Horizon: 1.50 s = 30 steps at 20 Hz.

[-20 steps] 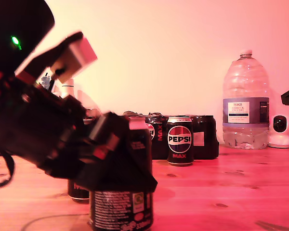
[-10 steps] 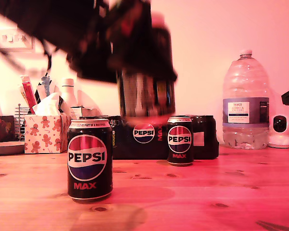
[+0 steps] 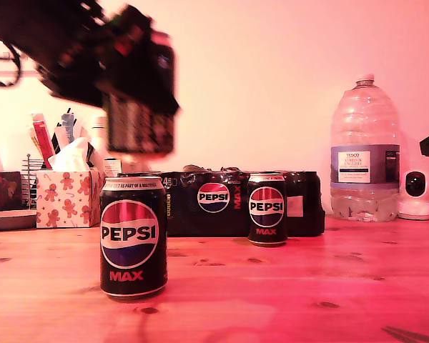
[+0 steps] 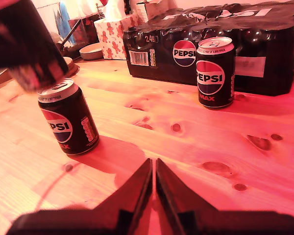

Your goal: Stack up the Pepsi cans on top of each other

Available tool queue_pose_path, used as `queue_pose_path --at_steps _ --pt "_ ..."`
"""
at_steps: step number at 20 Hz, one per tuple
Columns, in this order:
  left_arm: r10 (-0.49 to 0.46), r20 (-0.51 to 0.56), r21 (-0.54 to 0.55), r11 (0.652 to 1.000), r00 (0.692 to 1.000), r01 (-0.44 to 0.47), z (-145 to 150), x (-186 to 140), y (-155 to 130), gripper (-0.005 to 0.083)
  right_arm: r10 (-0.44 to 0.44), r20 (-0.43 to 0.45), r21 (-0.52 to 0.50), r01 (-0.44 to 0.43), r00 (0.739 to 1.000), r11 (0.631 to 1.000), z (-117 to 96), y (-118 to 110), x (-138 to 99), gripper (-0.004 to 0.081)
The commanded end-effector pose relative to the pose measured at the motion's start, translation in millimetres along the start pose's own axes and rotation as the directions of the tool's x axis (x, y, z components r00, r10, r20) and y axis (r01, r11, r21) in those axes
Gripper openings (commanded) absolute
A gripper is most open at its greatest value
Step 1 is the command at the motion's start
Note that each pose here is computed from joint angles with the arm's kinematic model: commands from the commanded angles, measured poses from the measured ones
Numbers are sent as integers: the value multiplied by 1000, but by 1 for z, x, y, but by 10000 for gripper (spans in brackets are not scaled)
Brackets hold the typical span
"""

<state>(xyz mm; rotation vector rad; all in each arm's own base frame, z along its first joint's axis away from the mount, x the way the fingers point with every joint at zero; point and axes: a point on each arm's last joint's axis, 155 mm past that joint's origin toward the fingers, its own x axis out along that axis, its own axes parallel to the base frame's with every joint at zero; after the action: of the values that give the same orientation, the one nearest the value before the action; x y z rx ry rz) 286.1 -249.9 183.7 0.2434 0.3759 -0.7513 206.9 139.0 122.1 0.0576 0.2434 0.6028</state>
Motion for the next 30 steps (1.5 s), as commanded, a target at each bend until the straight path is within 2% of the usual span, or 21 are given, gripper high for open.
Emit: queue_pose_path --at_steps 1,7,17,30 --pt "20 84 1 1000 996 -20 30 -9 8 378 2 -1 -3 -2 1000 1000 1 1 0 -13" --pt "49 49 -19 999 998 -48 19 -2 23 378 0 -1 -3 0 1000 1000 1 0 0 -13" --pt "-25 18 -90 996 1000 27 7 8 16 378 -1 0 -3 1 1000 1000 1 0 0 -13" --pt "-24 3 -92 995 1000 24 2 12 17 378 0 0 -3 0 1000 1000 2 0 0 -13"
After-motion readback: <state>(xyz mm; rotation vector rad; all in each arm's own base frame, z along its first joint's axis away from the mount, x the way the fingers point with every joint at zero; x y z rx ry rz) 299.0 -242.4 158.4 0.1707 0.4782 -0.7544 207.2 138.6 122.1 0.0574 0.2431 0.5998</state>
